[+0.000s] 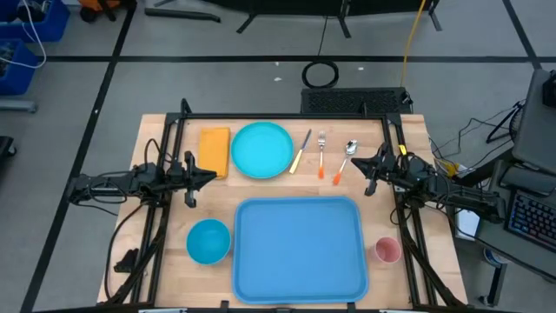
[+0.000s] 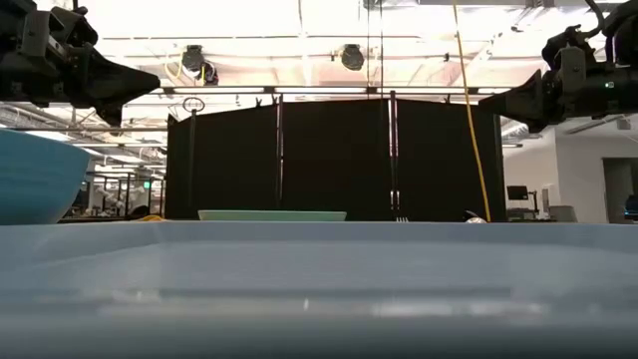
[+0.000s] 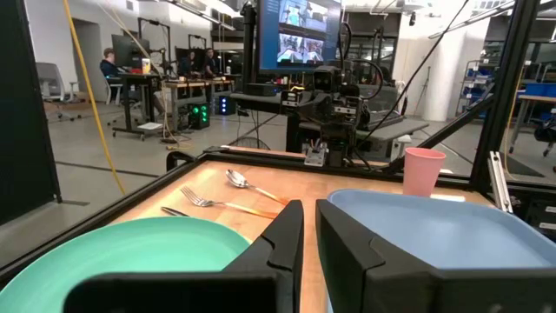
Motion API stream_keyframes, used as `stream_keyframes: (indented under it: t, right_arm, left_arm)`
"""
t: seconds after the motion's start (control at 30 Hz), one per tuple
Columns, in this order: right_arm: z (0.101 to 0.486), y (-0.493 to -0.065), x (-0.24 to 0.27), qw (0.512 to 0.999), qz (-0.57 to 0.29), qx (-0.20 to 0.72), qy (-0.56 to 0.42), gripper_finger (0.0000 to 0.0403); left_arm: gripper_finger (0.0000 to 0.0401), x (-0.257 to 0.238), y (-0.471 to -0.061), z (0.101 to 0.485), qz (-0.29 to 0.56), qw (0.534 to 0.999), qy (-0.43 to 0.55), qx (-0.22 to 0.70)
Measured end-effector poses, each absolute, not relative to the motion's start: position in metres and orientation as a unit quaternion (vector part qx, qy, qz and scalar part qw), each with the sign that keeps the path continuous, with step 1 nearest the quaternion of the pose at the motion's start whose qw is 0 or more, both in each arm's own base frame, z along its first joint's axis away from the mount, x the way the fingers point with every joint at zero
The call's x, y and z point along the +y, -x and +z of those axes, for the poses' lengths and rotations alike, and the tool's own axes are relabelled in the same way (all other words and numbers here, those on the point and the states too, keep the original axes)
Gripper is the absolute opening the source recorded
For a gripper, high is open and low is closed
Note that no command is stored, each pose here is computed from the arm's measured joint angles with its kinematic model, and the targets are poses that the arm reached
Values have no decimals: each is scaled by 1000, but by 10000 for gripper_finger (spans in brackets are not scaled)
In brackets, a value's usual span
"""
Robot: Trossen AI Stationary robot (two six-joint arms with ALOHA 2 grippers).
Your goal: Set up tray
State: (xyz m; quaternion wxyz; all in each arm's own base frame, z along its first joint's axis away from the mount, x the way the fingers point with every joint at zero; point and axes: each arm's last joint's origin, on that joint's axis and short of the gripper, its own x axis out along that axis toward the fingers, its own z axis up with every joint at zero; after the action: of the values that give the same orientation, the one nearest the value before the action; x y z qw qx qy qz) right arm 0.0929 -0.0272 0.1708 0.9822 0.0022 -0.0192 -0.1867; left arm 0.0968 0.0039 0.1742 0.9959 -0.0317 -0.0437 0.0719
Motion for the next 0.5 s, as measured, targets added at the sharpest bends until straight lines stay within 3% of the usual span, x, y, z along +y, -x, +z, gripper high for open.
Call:
stream_keyframes:
  t: [0.27, 0.5]
  right_arm:
    - [174, -93, -27, 982, -186, -36, -12, 0]
    - [176, -93, -27, 956, -172, -85, -223, 0]
  left_arm:
    - [37, 4, -97, 174, 72, 996, 32, -44]
    - [37, 4, -97, 174, 72, 996, 32, -44]
